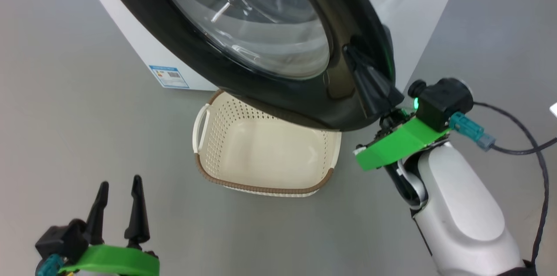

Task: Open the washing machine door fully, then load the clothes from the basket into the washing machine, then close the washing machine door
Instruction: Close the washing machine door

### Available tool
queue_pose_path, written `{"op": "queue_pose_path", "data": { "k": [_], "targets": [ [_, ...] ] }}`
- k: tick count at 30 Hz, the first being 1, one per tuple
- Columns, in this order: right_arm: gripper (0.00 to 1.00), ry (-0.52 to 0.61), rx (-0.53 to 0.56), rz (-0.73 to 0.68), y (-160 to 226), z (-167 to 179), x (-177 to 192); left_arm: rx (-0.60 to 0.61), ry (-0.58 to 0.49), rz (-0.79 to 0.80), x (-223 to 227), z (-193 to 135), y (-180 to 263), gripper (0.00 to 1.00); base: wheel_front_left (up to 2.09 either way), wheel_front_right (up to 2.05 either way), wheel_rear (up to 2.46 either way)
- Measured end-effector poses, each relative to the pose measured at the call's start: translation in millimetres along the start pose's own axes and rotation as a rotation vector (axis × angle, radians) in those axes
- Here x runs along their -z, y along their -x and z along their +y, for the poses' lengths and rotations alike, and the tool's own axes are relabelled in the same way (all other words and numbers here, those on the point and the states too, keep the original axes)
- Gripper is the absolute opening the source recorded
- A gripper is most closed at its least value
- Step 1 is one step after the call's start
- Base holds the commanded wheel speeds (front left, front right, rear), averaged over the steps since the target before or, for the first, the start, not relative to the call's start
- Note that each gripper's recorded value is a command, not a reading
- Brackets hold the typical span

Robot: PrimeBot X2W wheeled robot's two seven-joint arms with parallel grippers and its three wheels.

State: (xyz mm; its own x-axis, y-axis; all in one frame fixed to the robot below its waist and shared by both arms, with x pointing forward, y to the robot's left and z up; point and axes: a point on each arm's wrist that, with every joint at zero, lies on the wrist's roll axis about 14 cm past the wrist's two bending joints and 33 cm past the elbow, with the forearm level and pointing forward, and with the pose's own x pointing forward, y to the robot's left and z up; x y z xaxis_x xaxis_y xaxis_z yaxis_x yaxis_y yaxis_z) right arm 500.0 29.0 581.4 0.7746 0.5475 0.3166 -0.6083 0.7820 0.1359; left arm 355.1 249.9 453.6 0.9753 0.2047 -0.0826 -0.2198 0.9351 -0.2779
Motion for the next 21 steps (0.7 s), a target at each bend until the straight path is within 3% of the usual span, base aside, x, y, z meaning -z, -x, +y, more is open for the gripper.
{"op": "queue_pose_path", "data": {
  "k": [21],
  "targets": [
    [0.00, 0.105, 0.084, -0.015, -44.5, -59.9, 21.4, 0.044, 0.001, 0.027, 12.1, -14.5, -38.0, 1.00, 0.00, 0.00, 0.00]
  ]
}}
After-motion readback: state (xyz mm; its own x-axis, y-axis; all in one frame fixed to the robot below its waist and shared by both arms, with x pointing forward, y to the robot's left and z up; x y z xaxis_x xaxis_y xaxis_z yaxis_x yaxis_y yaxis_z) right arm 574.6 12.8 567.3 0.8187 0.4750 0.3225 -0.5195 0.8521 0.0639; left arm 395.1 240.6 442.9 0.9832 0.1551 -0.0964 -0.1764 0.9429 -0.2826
